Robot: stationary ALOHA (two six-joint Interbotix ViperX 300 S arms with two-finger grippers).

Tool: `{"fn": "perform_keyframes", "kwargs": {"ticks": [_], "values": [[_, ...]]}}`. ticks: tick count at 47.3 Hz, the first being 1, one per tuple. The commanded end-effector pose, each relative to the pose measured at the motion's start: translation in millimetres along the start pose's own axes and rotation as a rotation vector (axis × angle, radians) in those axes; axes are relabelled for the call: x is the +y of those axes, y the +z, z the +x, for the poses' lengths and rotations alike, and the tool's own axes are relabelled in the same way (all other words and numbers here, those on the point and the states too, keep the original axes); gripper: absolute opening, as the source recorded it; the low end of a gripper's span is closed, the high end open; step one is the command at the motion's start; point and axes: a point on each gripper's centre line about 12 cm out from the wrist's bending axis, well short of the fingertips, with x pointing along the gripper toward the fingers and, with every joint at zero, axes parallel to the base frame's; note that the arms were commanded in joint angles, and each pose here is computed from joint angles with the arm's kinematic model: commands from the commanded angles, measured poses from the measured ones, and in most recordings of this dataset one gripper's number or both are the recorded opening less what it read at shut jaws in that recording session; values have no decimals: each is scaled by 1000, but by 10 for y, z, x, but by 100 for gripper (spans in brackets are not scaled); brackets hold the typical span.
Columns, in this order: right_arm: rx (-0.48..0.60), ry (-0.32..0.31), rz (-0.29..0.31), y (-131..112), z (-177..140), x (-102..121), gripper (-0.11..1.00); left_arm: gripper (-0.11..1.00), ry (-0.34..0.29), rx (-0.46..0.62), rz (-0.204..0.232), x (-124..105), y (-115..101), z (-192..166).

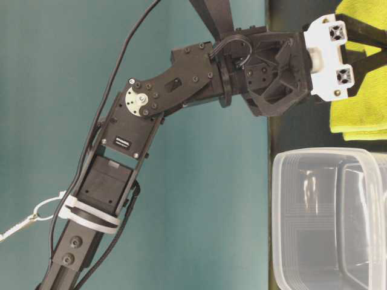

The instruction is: Place the yellow towel into the container with the left arm.

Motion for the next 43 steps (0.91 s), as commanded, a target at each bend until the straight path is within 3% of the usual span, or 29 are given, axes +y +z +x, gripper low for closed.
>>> {"fn": "perform_keyframes", "kwargs": {"ticks": [1, 9, 12, 19, 25, 35, 43], "values": [[-32, 3, 4, 97, -12, 10, 75, 64, -7, 23, 26, -121, -36, 80], [-50, 5, 4, 148, -44, 17, 75, 17, -4, -34, 45, -171, 113, -151], [-55, 6, 4, 163, -48, 18, 75, 7, 1, -74, 45, -155, 201, -328], [-56, 6, 4, 170, -52, 19, 75, 7, 14, -155, 35, -92, 384, -941], [-55, 6, 3, 163, -51, 18, 75, 7, 18, -178, 31, -75, 389, -1509], [-49, 5, 3, 119, -36, 13, 75, 7, 10, -105, 16, -102, 28, -2192], [-63, 6, 3, 113, -28, 11, 75, 7, 6, -72, 16, -134, -323, -2414]]}}
